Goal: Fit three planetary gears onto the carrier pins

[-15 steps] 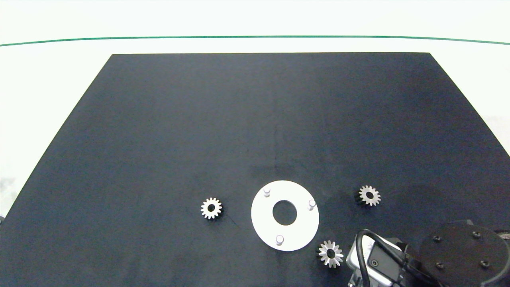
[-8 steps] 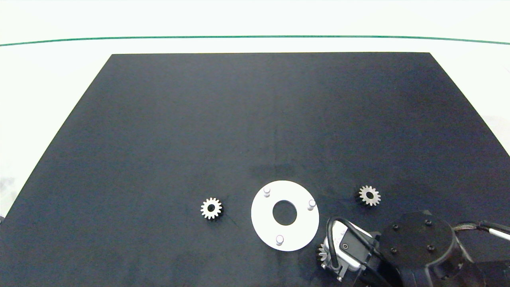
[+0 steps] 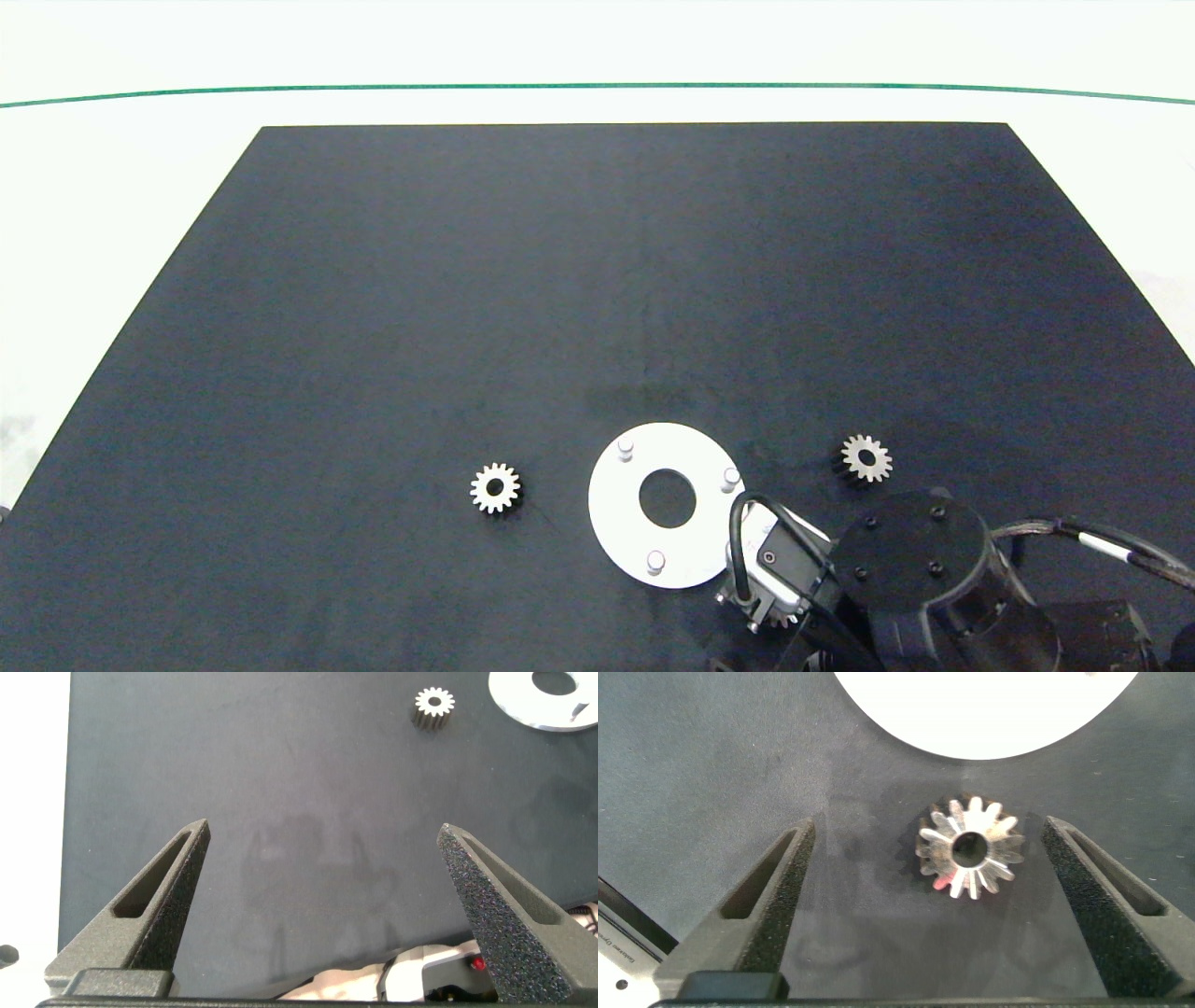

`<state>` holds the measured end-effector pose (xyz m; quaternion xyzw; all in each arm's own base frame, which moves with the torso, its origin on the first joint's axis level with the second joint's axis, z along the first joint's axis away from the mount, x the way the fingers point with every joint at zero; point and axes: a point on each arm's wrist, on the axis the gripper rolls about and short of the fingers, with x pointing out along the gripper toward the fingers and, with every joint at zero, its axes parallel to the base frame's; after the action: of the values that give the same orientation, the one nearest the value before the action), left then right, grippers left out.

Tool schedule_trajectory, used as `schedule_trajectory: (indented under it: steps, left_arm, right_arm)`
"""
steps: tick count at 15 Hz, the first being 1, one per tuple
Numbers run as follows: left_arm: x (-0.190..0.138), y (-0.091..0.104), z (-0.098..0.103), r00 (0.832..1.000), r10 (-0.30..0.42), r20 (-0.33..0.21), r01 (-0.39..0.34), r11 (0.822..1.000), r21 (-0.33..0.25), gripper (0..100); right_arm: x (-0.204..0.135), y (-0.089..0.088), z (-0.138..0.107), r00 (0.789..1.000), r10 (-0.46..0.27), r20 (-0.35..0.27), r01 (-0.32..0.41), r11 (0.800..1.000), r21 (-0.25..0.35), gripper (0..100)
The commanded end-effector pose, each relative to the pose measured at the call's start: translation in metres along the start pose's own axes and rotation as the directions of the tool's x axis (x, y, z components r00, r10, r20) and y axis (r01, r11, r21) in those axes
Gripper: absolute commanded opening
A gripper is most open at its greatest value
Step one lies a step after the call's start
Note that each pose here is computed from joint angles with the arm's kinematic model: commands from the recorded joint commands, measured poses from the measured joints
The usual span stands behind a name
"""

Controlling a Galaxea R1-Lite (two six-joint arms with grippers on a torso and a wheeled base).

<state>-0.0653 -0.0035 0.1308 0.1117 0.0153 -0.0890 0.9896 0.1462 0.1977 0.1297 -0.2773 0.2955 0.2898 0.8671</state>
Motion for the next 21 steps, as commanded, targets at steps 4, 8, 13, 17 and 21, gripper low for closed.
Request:
schedule_trajectory:
  steps: [4, 8, 13, 17, 21]
  left_arm:
    - [0.000, 0.000, 0.000, 1.000, -0.002, -0.004, 0.002, 1.000, 0.000, 100]
    - [0.000, 0.000, 0.000, 1.000, -0.002, -0.002, 0.002, 1.000, 0.001, 100]
    - [0.000, 0.000, 0.000, 1.000, -0.002, -0.002, 0.002, 1.000, 0.001, 100]
    - [0.000, 0.000, 0.000, 1.000, -0.005, -0.002, 0.005, 1.000, 0.001, 100]
    - [0.000, 0.000, 0.000, 1.000, -0.003, -0.002, 0.003, 1.000, 0.001, 100]
  right_arm:
    - [0.003, 0.000, -0.002, 1.000, -0.006, -0.014, 0.006, 1.000, -0.002, 87]
    - [0.004, -0.006, -0.003, 1.000, -0.024, -0.020, 0.024, 1.000, 0.016, 79]
    - [0.004, -0.009, -0.003, 0.999, -0.031, -0.022, 0.031, 0.999, 0.026, 69]
    - [0.003, -0.010, -0.003, 0.999, -0.033, -0.015, 0.034, 0.999, 0.029, 61]
    - [0.004, -0.009, -0.003, 0.999, -0.031, -0.021, 0.032, 0.999, 0.028, 54]
